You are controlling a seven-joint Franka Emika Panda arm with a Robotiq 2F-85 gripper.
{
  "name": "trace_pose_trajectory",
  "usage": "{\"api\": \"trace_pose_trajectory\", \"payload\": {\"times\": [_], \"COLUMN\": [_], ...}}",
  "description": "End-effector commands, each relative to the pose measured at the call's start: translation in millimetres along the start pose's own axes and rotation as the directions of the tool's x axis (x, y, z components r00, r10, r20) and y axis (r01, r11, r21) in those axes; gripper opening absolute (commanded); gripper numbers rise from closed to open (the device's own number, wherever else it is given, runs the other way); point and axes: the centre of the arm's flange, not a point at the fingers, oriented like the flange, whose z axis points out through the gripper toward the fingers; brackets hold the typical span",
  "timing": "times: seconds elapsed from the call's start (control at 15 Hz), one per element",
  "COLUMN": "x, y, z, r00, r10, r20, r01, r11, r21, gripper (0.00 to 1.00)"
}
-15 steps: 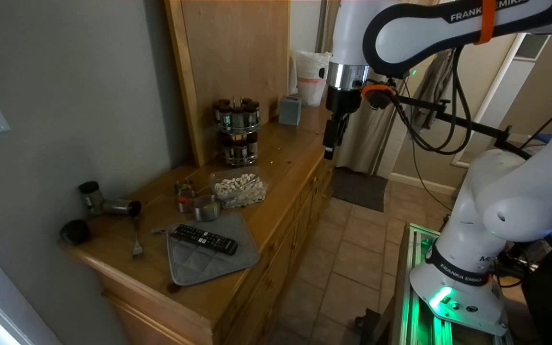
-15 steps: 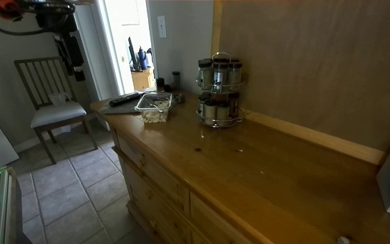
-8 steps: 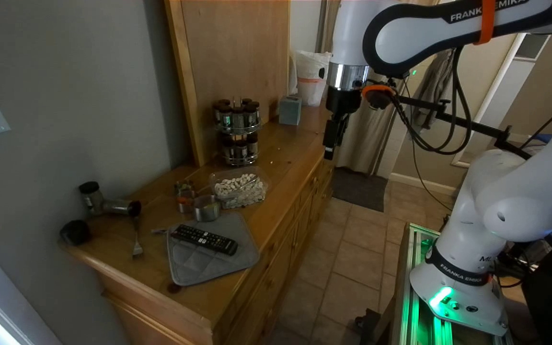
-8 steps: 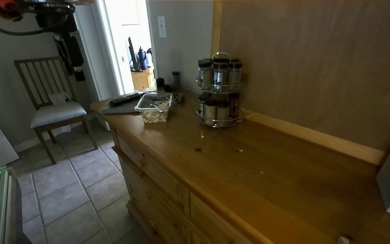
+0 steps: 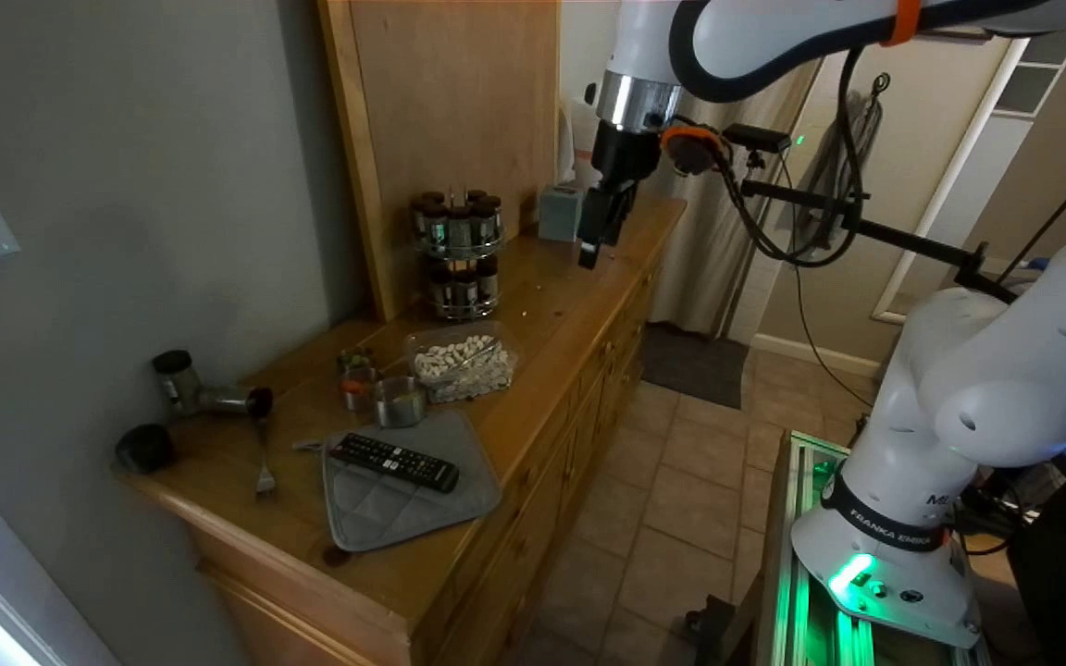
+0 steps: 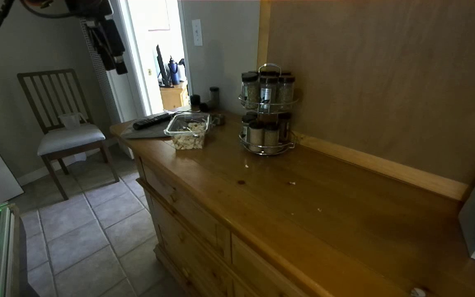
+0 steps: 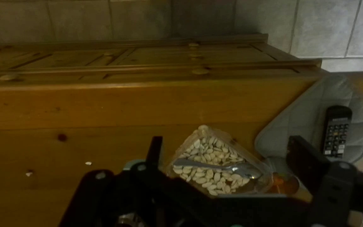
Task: Remove one jar from the stand and put it on the right side of the counter.
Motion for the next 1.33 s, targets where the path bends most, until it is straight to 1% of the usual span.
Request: {"api": "trace_pose_trajectory", "payload": {"times": [0.0,0.07,0.13,0.27,0.47,0.6,0.73,0.8,0.87,1.0,1.07,1.13,1.2,1.27], "x": [60,71,81,96,114,122,129,131,133,138,141,143,147,152], "y": [-8,-5,-1,12,38,57,74,81,87,97,101,104,106,110], "z": [-21,-24,-25,-27,-29,-27,-22,-18,-14,-3,2,6,11,15], "r00": [0.992,0.982,0.97,0.939,0.87,0.814,0.759,0.752,0.755,0.797,0.824,0.863,0.883,0.906], "r10": [0.12,0.185,0.237,0.331,0.458,0.529,0.573,0.569,0.552,0.49,0.447,0.385,0.354,0.304], "r20": [-0.04,-0.048,-0.051,-0.097,-0.18,-0.239,-0.31,-0.334,-0.354,-0.354,-0.348,-0.328,-0.309,-0.293], "r01": [-0.118,-0.181,-0.232,-0.325,-0.45,-0.525,-0.585,-0.594,-0.592,-0.547,-0.507,-0.442,-0.407,-0.348], "r11": [0.991,0.98,0.969,0.943,0.889,0.847,0.809,0.804,0.806,0.834,0.856,0.888,0.904,0.931], "r21": [0.059,0.078,0.081,0.076,0.087,0.088,0.062,0.032,-0.006,-0.077,-0.101,-0.122,-0.129,-0.111], "gripper": [1.0,1.0,1.0,1.0,1.0,1.0,1.0,1.0,1.0,1.0,1.0,1.0,1.0,1.0]}}
